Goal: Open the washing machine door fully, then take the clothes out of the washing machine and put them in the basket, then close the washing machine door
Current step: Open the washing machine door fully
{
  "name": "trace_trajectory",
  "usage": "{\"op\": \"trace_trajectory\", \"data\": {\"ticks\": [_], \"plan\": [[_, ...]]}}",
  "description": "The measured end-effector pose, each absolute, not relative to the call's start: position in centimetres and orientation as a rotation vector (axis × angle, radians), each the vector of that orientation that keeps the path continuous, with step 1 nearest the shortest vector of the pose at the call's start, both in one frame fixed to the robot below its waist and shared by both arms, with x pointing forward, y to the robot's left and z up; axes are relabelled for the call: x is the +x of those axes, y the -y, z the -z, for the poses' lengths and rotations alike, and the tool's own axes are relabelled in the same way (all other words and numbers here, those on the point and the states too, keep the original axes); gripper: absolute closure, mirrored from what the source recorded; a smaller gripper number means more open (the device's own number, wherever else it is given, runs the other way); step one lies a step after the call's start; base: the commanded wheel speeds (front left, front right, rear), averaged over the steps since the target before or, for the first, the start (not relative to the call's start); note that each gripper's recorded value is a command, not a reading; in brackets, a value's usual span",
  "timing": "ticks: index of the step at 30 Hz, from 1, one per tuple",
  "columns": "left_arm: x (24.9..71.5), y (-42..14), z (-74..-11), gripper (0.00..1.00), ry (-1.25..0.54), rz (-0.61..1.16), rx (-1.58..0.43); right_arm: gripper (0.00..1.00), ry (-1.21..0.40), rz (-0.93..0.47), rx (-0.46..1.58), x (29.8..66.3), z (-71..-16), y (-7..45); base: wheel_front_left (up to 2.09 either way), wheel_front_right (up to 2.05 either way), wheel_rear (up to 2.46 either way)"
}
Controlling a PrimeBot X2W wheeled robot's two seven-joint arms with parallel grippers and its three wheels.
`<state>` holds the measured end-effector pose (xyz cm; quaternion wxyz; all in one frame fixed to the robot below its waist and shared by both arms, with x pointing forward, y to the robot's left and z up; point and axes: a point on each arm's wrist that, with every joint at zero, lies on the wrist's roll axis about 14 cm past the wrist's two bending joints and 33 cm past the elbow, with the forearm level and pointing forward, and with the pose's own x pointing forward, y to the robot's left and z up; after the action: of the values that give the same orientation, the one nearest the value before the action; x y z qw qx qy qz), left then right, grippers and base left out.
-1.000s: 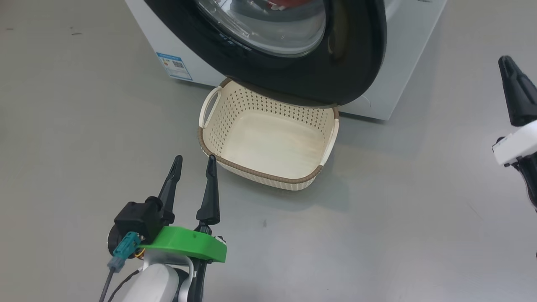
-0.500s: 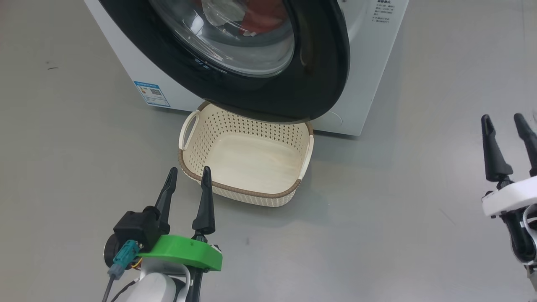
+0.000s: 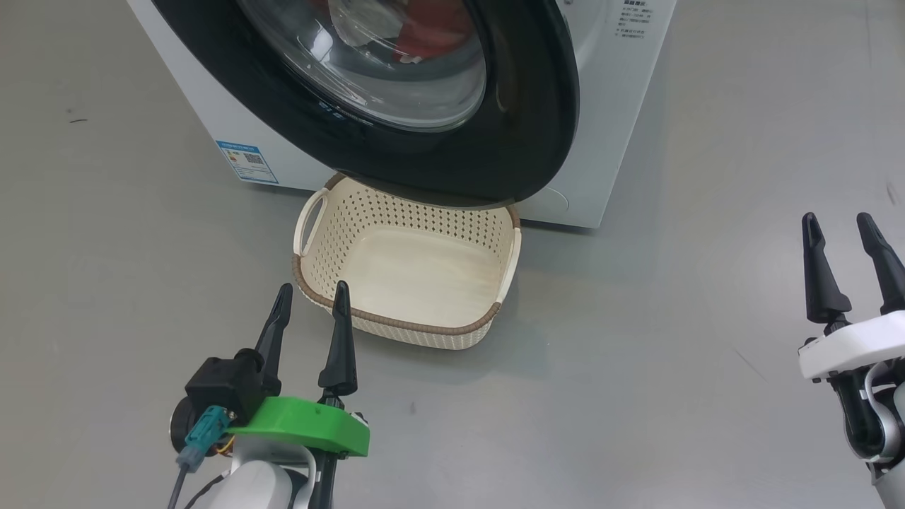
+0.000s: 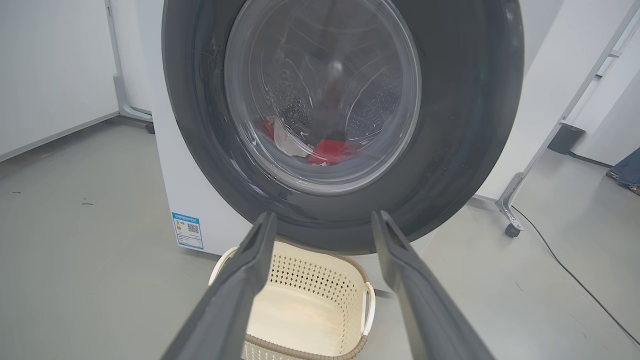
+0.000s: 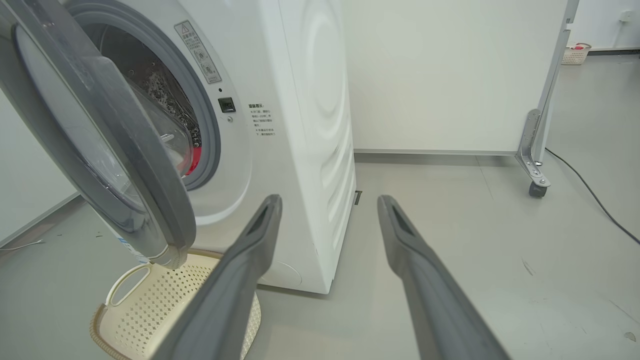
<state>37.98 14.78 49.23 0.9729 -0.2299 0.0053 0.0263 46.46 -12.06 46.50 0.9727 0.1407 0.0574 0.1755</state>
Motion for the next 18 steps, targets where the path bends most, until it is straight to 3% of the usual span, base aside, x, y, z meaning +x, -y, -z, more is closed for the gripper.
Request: {"op": "trace_trajectory", "data": {"ticks": [18], "plan": [[38.5, -14.3, -48.9, 0.00, -0.022, -0.040, -0.468, 0.00, -0.092, -0.313, 0.290, 45.7, -46.7, 13.1, 0.00, 0.00, 0.00]]}}
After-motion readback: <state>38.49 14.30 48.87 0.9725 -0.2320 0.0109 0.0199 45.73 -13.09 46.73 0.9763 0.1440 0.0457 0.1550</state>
